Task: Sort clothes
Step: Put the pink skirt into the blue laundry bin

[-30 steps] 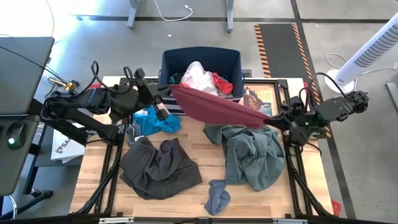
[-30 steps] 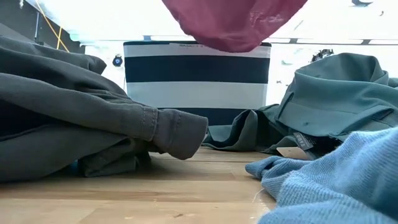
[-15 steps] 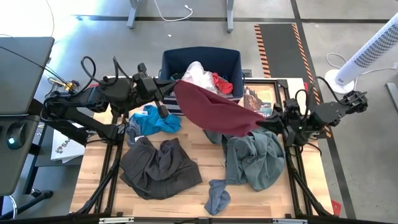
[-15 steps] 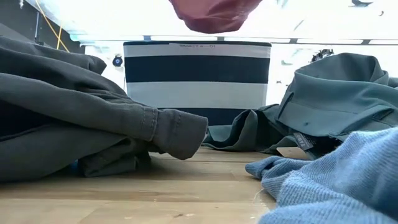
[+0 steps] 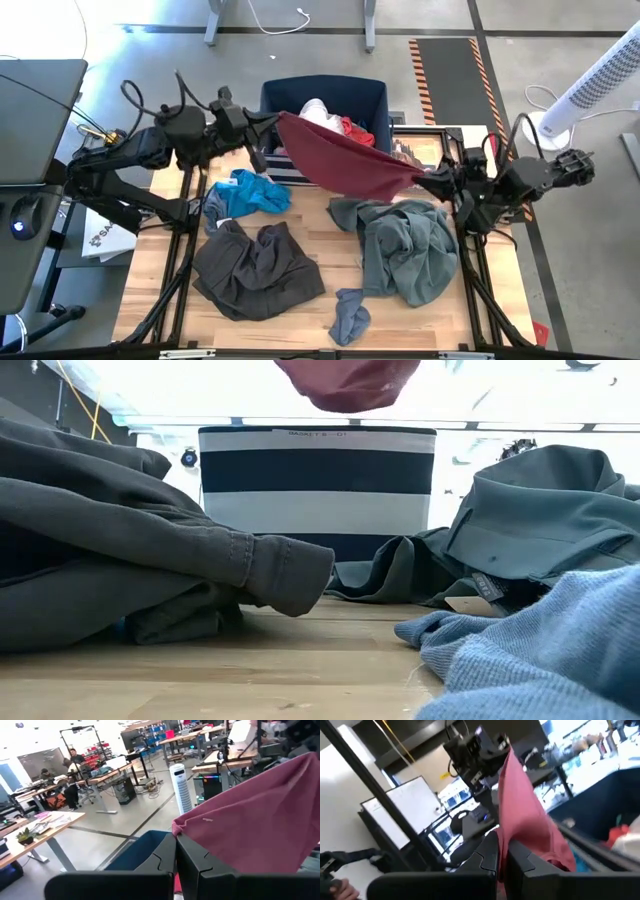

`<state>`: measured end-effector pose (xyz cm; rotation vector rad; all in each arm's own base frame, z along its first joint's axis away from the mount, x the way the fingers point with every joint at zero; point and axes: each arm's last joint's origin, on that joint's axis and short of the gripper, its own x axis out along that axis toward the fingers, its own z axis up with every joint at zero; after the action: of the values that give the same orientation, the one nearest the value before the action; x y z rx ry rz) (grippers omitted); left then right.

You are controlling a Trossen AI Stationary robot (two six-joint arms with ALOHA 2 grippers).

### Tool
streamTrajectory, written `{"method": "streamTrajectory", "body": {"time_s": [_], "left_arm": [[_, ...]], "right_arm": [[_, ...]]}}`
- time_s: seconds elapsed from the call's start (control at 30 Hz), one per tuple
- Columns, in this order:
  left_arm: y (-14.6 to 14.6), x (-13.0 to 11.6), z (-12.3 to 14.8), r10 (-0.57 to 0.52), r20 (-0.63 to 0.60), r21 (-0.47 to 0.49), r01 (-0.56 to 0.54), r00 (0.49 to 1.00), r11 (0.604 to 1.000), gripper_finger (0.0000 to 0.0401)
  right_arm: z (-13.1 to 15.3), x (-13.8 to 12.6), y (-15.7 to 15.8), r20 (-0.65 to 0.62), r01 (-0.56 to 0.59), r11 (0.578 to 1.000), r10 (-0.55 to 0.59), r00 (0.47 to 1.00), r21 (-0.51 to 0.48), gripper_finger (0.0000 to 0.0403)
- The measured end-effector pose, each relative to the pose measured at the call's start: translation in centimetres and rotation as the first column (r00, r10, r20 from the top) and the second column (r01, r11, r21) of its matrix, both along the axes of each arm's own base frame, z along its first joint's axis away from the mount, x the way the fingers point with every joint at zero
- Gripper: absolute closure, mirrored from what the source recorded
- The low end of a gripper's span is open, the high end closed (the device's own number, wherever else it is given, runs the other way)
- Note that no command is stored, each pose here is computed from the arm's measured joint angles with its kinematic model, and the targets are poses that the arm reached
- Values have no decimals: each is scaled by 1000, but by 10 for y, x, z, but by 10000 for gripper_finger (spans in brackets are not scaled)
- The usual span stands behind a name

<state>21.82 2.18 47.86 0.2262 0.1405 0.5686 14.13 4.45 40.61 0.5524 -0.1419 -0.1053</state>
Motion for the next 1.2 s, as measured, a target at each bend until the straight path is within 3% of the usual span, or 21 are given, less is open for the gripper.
{"method": "streamTrajectory", "body": {"time_s": [0.47,0.77,1.07,1.2], "left_arm": [[29,-29,12,4,111,-67,4,994,998,401],[46,-39,9,107,64,-76,-102,992,992,401],[84,-34,-3,133,8,-122,-131,991,984,401],[104,-25,-13,121,-21,-186,-123,992,975,401]], "right_arm": [[19,21,-26,84,133,991,-130,988,-29,403],[48,38,-51,-71,347,924,-362,930,-161,403],[60,81,-101,-217,334,923,-372,903,-192,403],[59,100,-126,-244,336,929,-365,899,-151,403]]}}
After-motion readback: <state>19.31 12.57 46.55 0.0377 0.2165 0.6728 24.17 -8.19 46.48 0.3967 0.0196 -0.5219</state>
